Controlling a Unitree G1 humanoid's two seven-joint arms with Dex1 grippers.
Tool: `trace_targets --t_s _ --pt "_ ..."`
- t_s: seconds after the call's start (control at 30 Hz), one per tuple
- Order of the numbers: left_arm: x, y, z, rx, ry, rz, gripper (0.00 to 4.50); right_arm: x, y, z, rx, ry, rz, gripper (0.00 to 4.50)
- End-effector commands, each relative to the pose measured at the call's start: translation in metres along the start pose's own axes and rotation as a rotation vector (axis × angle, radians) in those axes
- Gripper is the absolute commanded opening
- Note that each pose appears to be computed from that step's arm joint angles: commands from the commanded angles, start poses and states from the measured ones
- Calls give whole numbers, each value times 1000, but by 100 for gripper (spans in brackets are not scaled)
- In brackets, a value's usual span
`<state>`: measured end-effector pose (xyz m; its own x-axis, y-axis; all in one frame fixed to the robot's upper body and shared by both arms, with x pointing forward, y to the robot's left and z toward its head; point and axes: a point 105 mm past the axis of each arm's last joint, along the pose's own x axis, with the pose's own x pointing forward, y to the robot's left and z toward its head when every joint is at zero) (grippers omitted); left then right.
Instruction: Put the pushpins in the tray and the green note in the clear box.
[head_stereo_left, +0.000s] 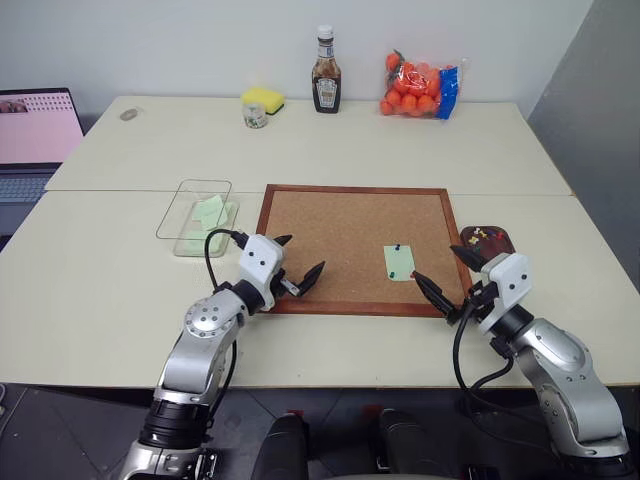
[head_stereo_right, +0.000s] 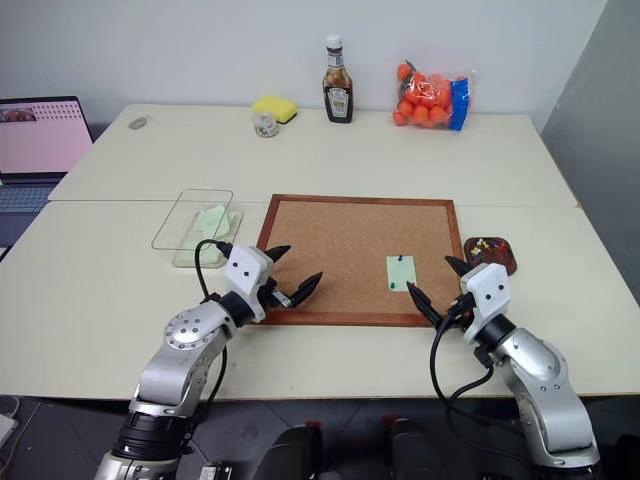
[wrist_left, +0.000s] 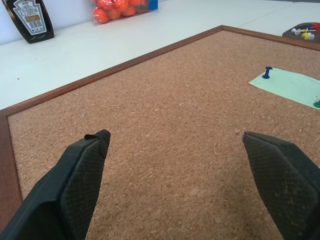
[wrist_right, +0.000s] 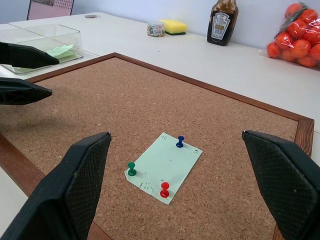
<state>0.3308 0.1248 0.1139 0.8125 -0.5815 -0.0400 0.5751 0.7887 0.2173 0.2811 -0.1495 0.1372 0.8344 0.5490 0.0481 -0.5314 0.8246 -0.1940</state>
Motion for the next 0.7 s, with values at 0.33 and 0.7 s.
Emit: trace_targets --t_s 0.33,0.7 --pt "4 8 37 16 -113 -5 450 -2 -5 15 -24 -52 -15 445" --pt "6 5 49 -59 -149 -128 450 -3 -5 22 -34 -63 -14 445"
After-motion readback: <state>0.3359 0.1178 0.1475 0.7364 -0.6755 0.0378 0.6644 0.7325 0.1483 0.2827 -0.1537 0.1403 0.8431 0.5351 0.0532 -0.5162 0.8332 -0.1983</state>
